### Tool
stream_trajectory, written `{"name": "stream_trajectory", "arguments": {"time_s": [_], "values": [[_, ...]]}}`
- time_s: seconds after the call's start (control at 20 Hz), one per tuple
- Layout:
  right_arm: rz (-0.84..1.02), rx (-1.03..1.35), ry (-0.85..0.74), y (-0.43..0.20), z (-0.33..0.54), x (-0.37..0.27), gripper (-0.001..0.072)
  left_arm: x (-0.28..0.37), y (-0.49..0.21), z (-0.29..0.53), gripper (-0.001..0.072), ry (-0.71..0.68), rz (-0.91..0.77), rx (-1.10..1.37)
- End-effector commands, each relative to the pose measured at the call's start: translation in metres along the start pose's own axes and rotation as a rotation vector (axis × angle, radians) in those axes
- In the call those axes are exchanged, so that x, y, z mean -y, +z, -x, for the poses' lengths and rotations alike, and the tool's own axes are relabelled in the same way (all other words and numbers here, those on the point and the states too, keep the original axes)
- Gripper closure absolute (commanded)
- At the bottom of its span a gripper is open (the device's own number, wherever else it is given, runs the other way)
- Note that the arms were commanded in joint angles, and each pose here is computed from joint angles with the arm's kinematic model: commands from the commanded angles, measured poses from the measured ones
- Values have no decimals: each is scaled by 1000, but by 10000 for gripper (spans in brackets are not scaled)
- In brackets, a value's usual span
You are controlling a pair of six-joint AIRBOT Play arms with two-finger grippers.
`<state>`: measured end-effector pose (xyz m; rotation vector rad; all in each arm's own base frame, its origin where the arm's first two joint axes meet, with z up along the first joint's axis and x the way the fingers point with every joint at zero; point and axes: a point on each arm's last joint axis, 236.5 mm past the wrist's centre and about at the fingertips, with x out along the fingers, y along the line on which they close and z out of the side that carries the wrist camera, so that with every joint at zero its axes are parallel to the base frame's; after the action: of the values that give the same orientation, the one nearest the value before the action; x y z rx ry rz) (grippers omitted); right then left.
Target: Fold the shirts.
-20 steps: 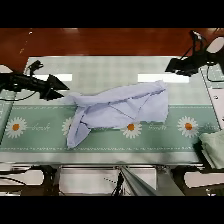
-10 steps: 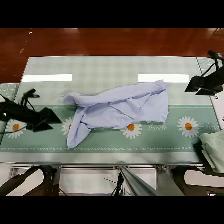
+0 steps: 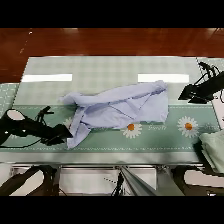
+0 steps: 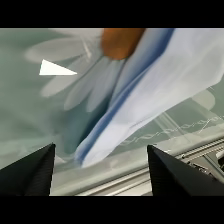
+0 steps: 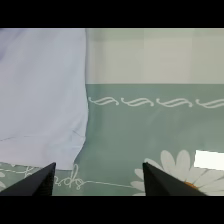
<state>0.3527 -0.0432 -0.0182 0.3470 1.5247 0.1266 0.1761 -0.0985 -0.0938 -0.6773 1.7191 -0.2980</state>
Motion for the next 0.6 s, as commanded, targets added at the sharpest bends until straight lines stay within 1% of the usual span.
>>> {"name": "stream_trajectory", "arguments": {"time_s": [0.0,0.05,0.1,0.15,0.25,0.35,0.5,0.55], "values": [[2,6,3,1,-1,0,107,20,5,-29,49,-13,-54,9],[2,5,4,1,-1,0,107,22,1,-36,323,0,-74,-14],[2,5,3,1,-1,0,107,22,-4,-42,625,10,-97,-42],[4,3,-7,0,-1,2,107,22,-8,-46,686,12,-105,-64],[9,-7,-36,-3,-3,10,107,20,-13,-46,687,10,-95,-92],[-6,-23,-24,-10,-16,11,106,19,-12,-43,687,2,-84,-91],[-35,8,155,-13,-49,-23,89,19,-14,-42,686,-5,-91,-101],[-63,29,184,-13,-59,-27,89,19,-15,-42,687,-6,-91,-105]]}}
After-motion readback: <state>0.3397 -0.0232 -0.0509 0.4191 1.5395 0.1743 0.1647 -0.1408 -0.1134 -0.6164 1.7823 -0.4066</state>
